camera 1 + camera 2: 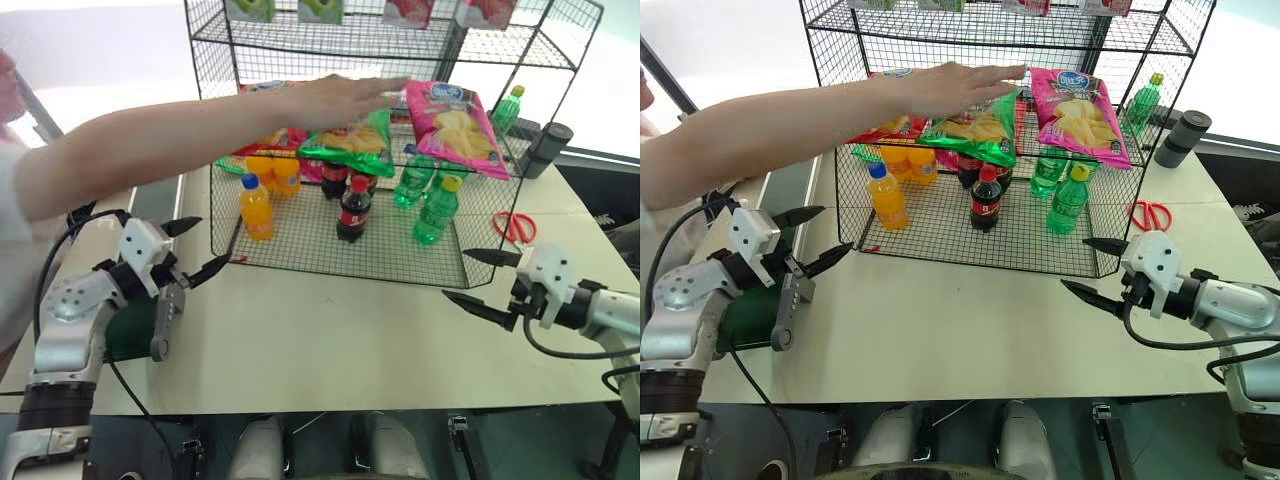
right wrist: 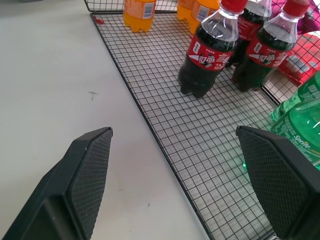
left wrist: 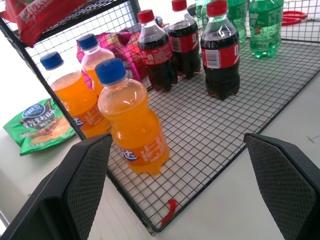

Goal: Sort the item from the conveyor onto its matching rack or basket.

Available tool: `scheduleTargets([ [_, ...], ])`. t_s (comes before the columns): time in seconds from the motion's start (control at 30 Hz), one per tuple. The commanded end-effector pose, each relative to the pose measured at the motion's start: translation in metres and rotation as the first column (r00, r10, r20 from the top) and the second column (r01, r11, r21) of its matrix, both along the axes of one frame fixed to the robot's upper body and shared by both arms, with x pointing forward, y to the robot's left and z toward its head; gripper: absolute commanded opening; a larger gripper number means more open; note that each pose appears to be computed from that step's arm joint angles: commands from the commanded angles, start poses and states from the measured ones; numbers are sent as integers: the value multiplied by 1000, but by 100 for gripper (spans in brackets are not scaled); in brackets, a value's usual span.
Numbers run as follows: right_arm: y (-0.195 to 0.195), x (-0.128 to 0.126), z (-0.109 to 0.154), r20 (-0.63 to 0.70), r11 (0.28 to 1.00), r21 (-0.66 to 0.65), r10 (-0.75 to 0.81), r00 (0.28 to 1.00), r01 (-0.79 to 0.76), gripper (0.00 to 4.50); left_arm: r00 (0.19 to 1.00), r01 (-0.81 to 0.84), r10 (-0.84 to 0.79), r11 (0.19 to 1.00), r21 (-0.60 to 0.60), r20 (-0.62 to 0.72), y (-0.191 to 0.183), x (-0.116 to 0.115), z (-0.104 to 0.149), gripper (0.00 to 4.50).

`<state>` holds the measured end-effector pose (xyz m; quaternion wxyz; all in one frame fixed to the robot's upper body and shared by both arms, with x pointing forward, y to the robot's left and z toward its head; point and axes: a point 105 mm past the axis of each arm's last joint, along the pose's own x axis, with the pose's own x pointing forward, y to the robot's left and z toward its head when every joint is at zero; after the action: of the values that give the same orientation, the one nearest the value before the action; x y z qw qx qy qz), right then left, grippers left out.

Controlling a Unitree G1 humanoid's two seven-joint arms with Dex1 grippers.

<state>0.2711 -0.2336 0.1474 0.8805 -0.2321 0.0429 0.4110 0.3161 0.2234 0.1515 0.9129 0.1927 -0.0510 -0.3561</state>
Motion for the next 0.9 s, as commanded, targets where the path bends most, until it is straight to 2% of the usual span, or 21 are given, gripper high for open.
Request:
scheduleTargets([
  [0.03,2,5,6,45,1000,-1,9,999,-9,412,999,13,-14,1000,17,53,-2,0,11,450],
  [0.23,3,9,5,62,1000,-8,16,998,-15,412,998,-7,6,1000,11,56,0,0,10,450],
  [0.5,1,2,2,47,1000,-24,14,999,-13,412,999,33,-33,999,8,38,-11,-1,4,450],
  [0.9,6,-3,1,52,1000,-22,-4,999,5,412,1000,17,-17,1000,11,-2,-18,13,0,450],
])
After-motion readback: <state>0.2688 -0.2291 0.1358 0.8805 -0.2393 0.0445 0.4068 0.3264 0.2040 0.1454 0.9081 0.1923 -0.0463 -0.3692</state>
